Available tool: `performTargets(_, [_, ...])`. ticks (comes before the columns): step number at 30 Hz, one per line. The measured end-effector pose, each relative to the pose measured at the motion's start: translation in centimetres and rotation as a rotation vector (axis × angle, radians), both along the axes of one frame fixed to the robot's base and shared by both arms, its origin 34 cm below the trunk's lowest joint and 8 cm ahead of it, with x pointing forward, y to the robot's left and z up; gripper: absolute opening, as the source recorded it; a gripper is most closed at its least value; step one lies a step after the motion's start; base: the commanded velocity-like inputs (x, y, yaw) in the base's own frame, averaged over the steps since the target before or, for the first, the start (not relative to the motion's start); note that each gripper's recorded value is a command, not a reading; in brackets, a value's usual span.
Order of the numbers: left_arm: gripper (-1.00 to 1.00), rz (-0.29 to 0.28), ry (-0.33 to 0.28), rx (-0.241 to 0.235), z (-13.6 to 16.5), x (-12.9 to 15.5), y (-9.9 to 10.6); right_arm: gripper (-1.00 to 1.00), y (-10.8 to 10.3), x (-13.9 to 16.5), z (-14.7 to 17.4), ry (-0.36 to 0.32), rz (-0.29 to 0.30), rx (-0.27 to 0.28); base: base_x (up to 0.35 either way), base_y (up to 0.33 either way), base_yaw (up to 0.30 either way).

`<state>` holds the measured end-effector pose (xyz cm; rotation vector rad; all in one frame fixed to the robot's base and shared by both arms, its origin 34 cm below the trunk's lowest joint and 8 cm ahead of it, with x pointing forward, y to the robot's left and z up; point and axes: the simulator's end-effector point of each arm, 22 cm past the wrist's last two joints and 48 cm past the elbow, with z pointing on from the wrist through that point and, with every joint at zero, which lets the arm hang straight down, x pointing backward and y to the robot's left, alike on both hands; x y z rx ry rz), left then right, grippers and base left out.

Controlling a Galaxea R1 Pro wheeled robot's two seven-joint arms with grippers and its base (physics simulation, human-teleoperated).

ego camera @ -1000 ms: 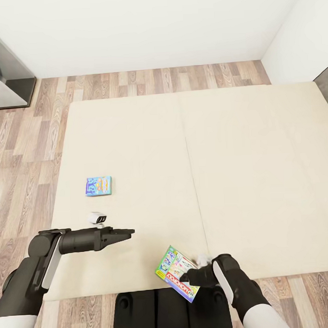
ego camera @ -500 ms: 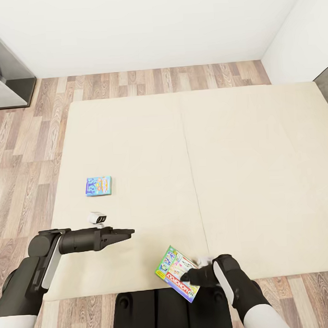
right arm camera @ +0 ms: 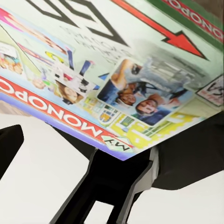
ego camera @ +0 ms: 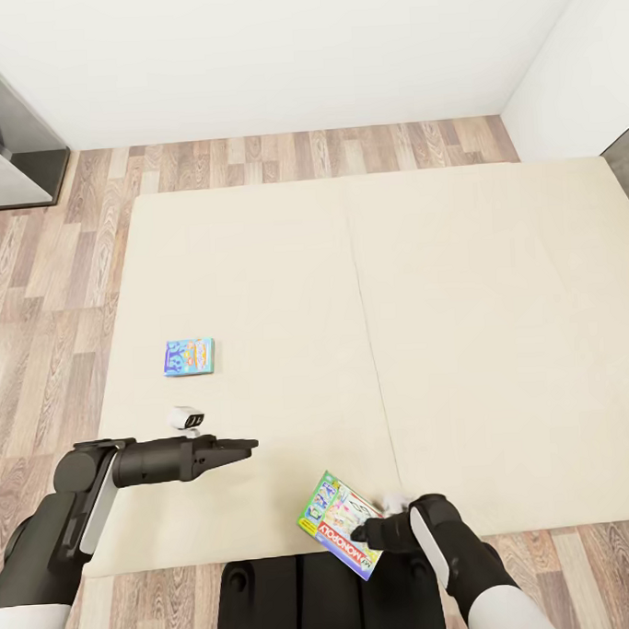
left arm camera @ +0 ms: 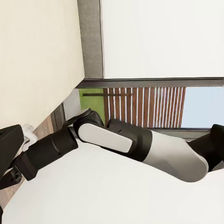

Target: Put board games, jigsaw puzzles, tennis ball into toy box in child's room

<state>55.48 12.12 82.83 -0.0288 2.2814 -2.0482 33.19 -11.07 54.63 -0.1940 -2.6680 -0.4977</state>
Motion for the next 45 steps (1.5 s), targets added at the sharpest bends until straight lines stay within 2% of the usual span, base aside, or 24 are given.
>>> performTargets(6, [1.00,0.000,0.000,0.000,0.0,0.0,0.0,1.00,-0.7,0.5,-0.5,-0.032,-0.001,-0.015,0.000,0.000,0.000])
performTargets(20, [1.00,0.001,0.000,-0.002,0.0,0.0,0.0,1.00,-1.1,1.1,-0.8,-0.056,0.001,-0.029,0.000,0.000,0.000])
performTargets(28, [1.00,0.001,0.000,-0.001,0.0,0.0,0.0,1.00,-0.6,1.4,-0.9,-0.075,0.007,-0.026,0.000,0.000,0.000])
performTargets(35, [1.00,0.002,0.000,-0.001,0.0,0.0,0.1,1.00,-0.1,2.3,-1.1,-0.120,-0.002,-0.024,0.000,0.000,0.000])
performTargets(45, [1.00,0.002,0.000,-0.002,0.1,0.0,0.0,1.00,0.3,2.5,-1.0,-0.120,-0.014,-0.013,0.000,0.000,0.000])
